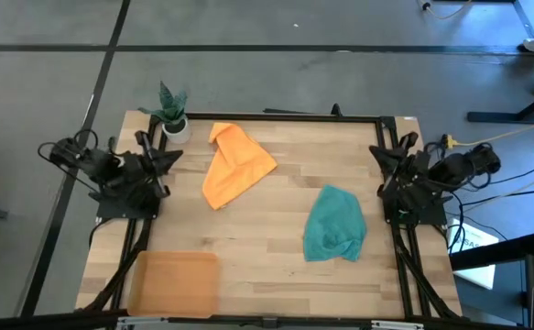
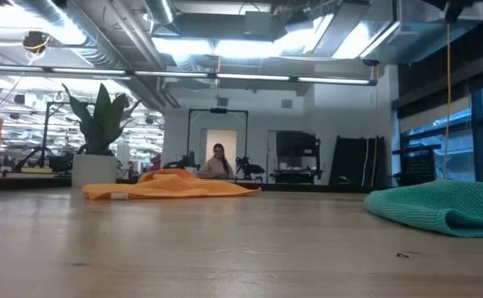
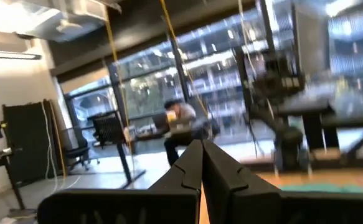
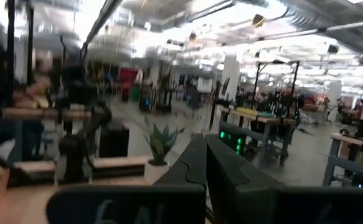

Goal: Roll microfiber towels into tight, uniform cylinder then place into a basket
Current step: Roll the orange microfiber towel

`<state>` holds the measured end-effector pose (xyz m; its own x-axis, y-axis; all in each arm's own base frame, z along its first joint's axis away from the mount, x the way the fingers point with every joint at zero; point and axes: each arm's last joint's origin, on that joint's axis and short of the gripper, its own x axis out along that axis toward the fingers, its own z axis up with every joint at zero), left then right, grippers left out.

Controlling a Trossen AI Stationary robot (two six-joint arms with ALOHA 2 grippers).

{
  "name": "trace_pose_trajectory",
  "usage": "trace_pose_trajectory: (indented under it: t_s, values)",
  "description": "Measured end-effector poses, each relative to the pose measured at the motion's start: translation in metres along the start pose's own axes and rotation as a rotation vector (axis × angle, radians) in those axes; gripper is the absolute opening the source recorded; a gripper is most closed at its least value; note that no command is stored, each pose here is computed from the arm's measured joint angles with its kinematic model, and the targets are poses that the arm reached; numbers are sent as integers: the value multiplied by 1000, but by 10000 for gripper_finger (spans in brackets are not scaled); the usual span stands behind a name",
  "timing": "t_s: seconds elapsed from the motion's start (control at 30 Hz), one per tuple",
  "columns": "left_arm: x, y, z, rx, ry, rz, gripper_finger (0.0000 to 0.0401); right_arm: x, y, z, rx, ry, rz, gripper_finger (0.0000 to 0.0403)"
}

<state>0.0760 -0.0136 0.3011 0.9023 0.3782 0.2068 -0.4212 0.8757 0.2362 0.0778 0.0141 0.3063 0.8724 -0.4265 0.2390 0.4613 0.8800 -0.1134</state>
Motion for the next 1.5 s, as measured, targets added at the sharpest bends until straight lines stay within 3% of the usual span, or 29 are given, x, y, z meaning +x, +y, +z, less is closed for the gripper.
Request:
trace_pose_trajectory:
  t_s: [0.3,0.47,0.63,0.77,0.97,1.23,1.5]
  values:
    - [37,-23,31,100,244,145,0,35,22,41,-28,240,3,2]
    - [48,-34,35,26,320,135,0,62,34,51,-5,381,-12,2]
    - [58,-37,40,-75,422,38,0,90,35,57,89,528,37,2]
    - [66,-38,37,-141,571,-54,0,110,32,56,132,625,175,2]
    - [72,-42,27,-284,764,-140,0,146,31,35,190,740,293,2]
    - [73,-44,27,-309,768,-161,0,190,25,-16,185,914,168,37]
    - [73,-44,27,-309,767,-161,0,216,21,-58,402,1045,86,118]
